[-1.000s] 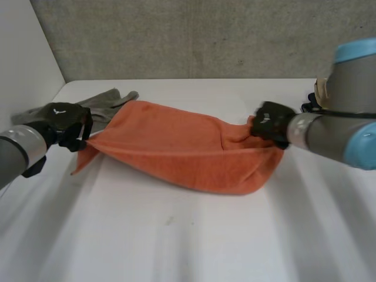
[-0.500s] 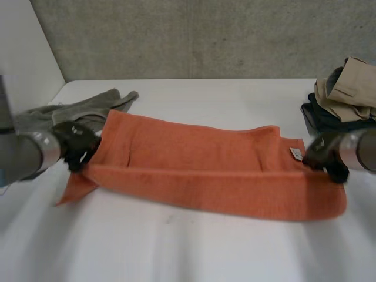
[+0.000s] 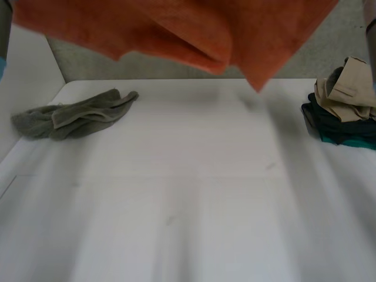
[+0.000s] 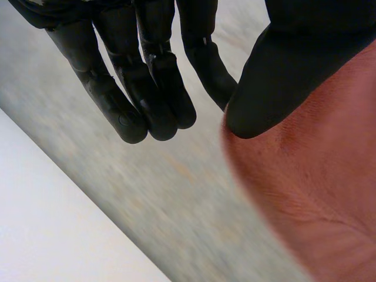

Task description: Fold the laundry.

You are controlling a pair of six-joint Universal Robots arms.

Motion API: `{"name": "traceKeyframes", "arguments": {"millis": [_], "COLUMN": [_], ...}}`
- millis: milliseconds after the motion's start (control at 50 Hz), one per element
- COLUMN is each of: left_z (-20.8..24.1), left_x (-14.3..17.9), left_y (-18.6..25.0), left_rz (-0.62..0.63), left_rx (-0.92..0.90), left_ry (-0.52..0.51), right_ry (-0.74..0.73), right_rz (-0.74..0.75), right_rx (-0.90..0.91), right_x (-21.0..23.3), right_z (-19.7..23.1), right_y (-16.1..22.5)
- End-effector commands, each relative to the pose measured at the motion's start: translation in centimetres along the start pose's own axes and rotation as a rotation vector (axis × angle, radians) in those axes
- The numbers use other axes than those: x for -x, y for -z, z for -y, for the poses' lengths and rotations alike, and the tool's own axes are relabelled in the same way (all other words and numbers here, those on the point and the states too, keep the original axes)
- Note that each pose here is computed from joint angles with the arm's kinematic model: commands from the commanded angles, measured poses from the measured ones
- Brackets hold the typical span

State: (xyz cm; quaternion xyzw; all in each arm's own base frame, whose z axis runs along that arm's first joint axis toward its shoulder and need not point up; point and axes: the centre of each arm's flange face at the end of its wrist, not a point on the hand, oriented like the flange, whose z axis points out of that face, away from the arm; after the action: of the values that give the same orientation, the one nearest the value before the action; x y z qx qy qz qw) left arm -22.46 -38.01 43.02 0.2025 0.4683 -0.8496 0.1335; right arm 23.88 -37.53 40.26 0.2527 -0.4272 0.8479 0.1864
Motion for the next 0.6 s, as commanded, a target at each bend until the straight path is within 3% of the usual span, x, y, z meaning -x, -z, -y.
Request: {"name": "traceKeyframes", "arguments": {"millis": [20, 180, 340, 440, 600], "left_z": [-6.7, -15.2, -21.6, -22.8, -23.2], "left_x": [-2.3, -8.0, -10.8, -10.7, -9.0], "left_y": [4.3, 12.3, 17.3, 17.2, 15.7], "left_rz": [-0.140, -0.405, -0.541, -0.559, -0.536], "left_rx": [0.249, 0.522, 0.720, 0.731, 0.713], "left_ry": [0.001, 0.034, -0.013, -0.039, 0.007], "right_ry": [-0.040, -0.074, -0.044, -0.040, -0.061], "right_rz": [0.183, 0.457, 0.616, 0.626, 0.600], "right_rx": [0.184, 0.464, 0.599, 0.613, 0.627], "right_x": [4.3, 10.4, 13.1, 13.2, 12.8], "right_z": [-5.0, -12.2, -14.9, -15.1, -15.3], "right_y": [3.9, 11.6, 16.6, 17.1, 16.8]}}
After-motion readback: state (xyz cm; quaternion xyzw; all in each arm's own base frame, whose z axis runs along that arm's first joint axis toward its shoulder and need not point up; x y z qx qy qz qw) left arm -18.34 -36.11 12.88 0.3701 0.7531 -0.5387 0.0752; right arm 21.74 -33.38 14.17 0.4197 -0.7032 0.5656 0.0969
